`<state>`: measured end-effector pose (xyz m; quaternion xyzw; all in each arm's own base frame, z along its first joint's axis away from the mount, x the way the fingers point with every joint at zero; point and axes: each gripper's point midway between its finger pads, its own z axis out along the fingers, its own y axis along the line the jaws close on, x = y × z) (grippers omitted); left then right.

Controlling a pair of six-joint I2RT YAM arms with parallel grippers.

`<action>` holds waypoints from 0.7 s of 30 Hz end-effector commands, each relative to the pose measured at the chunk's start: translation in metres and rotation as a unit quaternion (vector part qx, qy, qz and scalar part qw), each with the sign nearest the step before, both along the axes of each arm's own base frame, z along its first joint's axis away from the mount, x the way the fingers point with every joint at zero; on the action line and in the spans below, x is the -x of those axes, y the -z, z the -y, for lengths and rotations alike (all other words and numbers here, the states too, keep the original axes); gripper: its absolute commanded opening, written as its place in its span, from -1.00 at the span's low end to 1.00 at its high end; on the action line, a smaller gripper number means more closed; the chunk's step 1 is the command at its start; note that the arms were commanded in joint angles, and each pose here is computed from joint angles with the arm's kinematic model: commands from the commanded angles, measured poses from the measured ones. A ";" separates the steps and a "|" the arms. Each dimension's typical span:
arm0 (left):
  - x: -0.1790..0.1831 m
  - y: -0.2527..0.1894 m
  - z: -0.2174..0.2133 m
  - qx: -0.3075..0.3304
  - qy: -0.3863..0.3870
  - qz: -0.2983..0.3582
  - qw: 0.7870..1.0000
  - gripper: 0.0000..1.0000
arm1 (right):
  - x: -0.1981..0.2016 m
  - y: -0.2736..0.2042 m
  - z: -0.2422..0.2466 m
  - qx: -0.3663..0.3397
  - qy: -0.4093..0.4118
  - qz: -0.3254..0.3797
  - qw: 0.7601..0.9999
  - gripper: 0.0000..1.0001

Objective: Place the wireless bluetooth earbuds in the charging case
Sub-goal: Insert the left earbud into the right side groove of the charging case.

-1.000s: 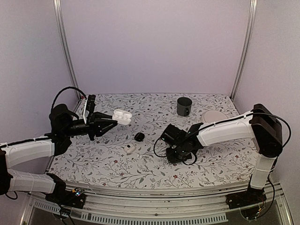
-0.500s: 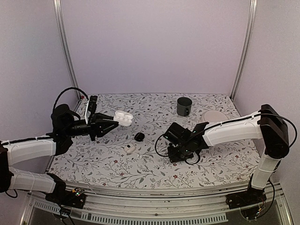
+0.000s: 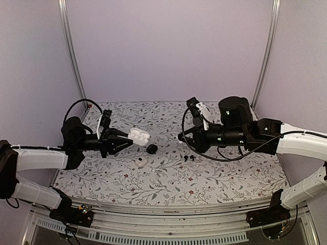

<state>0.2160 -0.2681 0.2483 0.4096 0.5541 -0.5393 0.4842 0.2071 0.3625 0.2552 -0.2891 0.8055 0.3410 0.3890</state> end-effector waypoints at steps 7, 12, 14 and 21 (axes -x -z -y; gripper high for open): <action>0.040 -0.011 0.023 0.014 0.093 0.037 0.995 -1.00 | 0.051 -0.084 -0.060 -0.080 -0.215 0.118 0.966 -0.95; 0.040 -0.016 0.030 0.016 0.104 0.024 0.994 -1.00 | 0.063 -0.085 -0.078 -0.089 -0.252 0.121 0.956 -0.95; 0.040 -0.018 0.031 0.017 0.106 0.021 0.994 -1.00 | 0.066 -0.084 -0.083 -0.086 -0.260 0.120 0.954 -0.95; 0.044 -0.029 0.033 0.023 0.121 0.025 0.992 -1.00 | 0.064 -0.065 -0.094 -0.056 -0.261 0.116 0.957 -0.95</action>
